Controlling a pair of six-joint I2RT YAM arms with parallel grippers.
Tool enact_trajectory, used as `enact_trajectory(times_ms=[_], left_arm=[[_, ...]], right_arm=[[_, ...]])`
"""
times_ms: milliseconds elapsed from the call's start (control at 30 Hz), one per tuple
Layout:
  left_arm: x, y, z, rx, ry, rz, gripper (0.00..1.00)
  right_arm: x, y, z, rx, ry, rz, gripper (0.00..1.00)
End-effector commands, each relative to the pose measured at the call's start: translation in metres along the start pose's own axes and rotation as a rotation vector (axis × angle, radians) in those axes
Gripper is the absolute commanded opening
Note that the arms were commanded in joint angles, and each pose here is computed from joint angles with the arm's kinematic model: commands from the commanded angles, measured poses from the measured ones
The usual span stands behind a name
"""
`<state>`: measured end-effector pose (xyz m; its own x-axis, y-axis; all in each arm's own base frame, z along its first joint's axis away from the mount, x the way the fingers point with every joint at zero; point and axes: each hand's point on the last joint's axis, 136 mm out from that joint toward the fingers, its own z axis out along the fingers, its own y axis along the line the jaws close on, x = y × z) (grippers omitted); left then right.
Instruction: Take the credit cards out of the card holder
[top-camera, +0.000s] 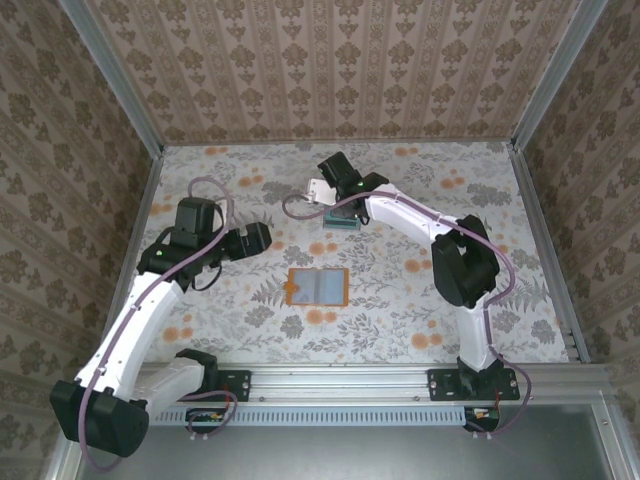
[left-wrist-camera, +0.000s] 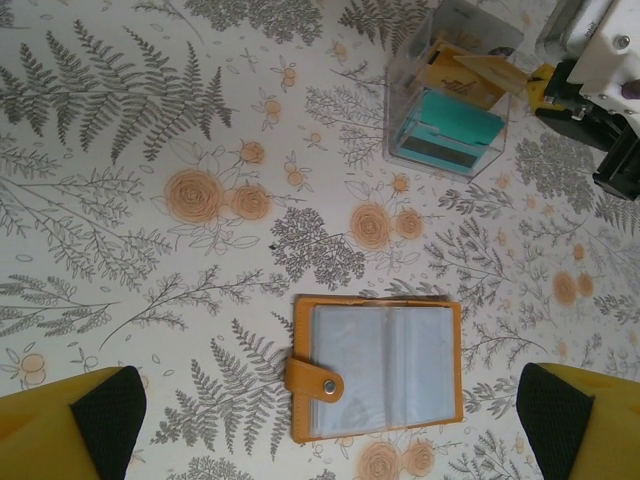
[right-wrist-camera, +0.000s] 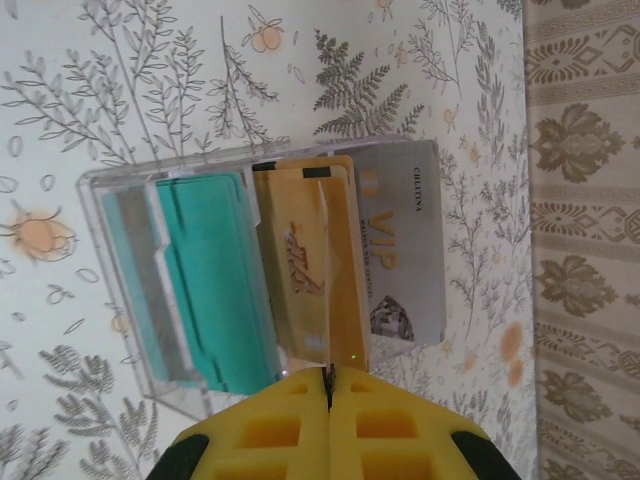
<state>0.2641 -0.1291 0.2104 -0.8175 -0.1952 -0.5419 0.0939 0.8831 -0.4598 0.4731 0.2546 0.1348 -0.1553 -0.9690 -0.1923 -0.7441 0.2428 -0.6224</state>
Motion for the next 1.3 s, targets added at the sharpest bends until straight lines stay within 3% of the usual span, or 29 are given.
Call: enact_trajectory(times_ms=[0, 367, 500, 567, 633, 667, 967, 1267], left_arm=[[0.008, 0.011, -0.001, -0.035, 0.02, -0.029, 1.0], [0.009, 0.019, -0.005, -0.052, 0.02, -0.052, 1.0], [0.011, 0.021, -0.004, -0.048, 0.022, -0.062, 1.0], [0.012, 0.02, -0.003, -0.043, 0.027, -0.066, 1.0], [0.011, 0.02, -0.003, -0.04, 0.025, -0.069, 1.0], [0.012, 0.021, -0.003, -0.04, 0.028, -0.07, 1.0], [0.016, 0.02, -0.005, -0.022, 0.024, -0.073, 1.0], [0.019, 0.012, 0.007, 0.041, 0.049, -0.084, 1.0]], right_arm=[[0.0, -0.012, 0.014, 0.038, 0.011, -0.016, 0.0], [0.009, 0.003, 0.04, -0.035, 0.028, 0.015, 0.0], [0.011, 0.001, 0.045, -0.026, 0.032, 0.034, 0.2], [0.013, -0.006, 0.049, 0.006, 0.041, 0.052, 0.23], [0.014, -0.018, 0.052, 0.065, 0.052, 0.077, 0.41], [0.015, -0.026, 0.053, 0.102, 0.06, 0.087, 0.43], [0.025, -0.073, 0.034, 0.261, 0.079, 0.27, 0.46], [0.033, -0.054, -0.025, 0.143, 0.014, 0.561, 0.48]])
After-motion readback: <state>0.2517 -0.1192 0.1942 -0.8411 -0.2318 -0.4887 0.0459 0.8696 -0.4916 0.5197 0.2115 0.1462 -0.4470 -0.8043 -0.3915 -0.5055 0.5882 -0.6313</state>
